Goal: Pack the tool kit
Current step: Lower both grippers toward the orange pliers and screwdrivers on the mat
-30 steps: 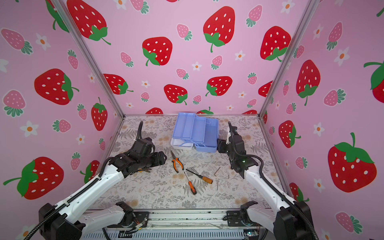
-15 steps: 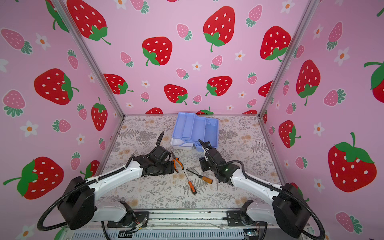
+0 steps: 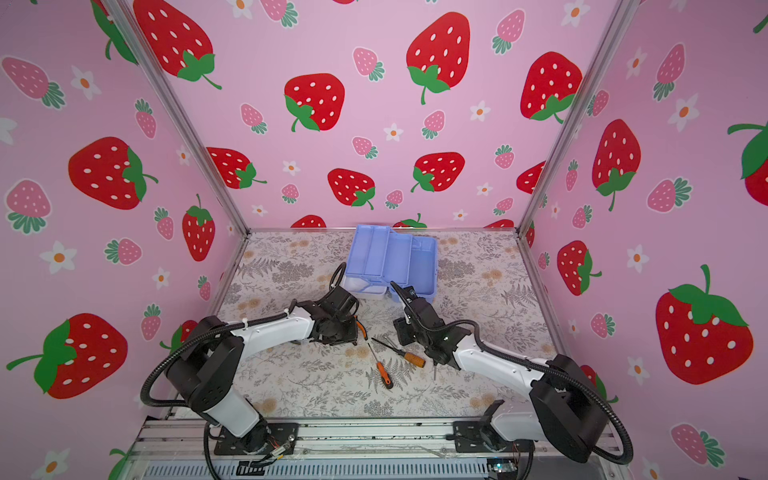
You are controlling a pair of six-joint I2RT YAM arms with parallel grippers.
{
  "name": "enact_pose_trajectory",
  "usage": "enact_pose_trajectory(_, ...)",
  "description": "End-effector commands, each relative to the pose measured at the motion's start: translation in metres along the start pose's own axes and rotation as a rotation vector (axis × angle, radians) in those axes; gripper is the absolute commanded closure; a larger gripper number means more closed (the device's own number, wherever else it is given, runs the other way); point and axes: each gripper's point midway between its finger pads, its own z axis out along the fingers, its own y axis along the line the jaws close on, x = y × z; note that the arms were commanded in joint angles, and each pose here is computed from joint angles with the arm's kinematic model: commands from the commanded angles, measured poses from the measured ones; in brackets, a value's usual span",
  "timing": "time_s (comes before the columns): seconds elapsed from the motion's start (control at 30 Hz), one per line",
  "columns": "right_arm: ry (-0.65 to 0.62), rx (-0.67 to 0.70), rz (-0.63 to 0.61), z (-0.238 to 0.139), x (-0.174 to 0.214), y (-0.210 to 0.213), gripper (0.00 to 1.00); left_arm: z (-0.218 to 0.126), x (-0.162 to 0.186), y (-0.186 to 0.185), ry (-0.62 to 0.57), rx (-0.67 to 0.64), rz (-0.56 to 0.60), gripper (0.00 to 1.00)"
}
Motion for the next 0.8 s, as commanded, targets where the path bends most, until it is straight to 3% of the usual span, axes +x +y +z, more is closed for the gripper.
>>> enact_pose_trajectory(0.0, -0.017, -0.008, -0.018, -0.002, -0.004, 0.002, 0.50, 0.003, -0.011, -0.007, -0.009, -0.001, -0.013, 0.64)
enact_pose_trajectory(0.33, -0.015, -0.059, -0.040, 0.002, -0.012, 0.014, 0.49, -0.004, -0.006, -0.005, 0.006, 0.001, 0.014, 1.00)
enact_pose_trajectory(0.53, 0.002, -0.245, -0.073, 0.006, -0.020, 0.051, 0.40, -0.033, -0.004, 0.000, -0.038, -0.009, 0.052, 1.00)
enact_pose_trajectory(0.77, 0.061, -0.418, -0.019, 0.025, -0.021, 0.089, 0.35, -0.054, 0.003, -0.012, -0.078, -0.021, 0.121, 1.00)
